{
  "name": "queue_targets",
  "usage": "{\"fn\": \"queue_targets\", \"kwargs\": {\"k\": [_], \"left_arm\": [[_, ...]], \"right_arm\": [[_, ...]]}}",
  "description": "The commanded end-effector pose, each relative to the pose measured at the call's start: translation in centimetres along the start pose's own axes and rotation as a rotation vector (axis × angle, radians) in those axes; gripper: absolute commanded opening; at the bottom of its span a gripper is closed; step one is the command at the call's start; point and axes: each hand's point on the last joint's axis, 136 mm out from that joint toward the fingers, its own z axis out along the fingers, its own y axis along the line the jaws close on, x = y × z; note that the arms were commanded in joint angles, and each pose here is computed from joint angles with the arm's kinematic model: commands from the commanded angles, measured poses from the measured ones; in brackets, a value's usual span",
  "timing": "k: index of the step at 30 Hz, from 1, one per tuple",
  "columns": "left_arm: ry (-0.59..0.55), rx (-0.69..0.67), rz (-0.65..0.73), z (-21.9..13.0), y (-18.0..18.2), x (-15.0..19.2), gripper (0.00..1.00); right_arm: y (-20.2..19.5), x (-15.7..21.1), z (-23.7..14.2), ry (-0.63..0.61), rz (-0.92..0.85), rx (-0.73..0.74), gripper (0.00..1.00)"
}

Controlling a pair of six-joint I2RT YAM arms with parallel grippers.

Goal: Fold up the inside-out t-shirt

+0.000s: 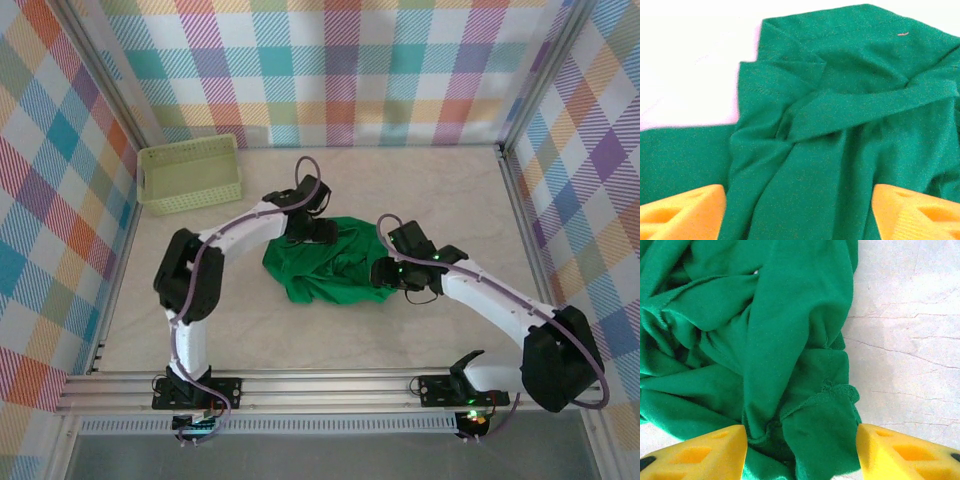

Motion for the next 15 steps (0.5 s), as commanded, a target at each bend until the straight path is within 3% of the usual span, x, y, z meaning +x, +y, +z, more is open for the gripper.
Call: {"fn": "queue_targets", "kwargs": {"k": [1,5,11,15], "left_arm": [[0.092,0.005,0.034,1.4,-0.7,1.2,0.69],[0.123,0.03,0.042,2.4,-1.7,1.4,0.54],[0.139,0.041,0.039,2.7,-2.0,1.5,0.23],[0.099,0.029,0.028,1.1,-1.9,0.7,0.04]], "right_arm": [[-0.5,0.9,1.3,0.052,0.046,0.009,0.6],[-0.5,1.6,2.1,0.093,0.05,0.008,0.51],[0.4,1.5,1.4,0.081,0.033,-0.05,0.19],[-0.1,0.8,0.3,0.044,0.007,-0.019,0.05]]}}
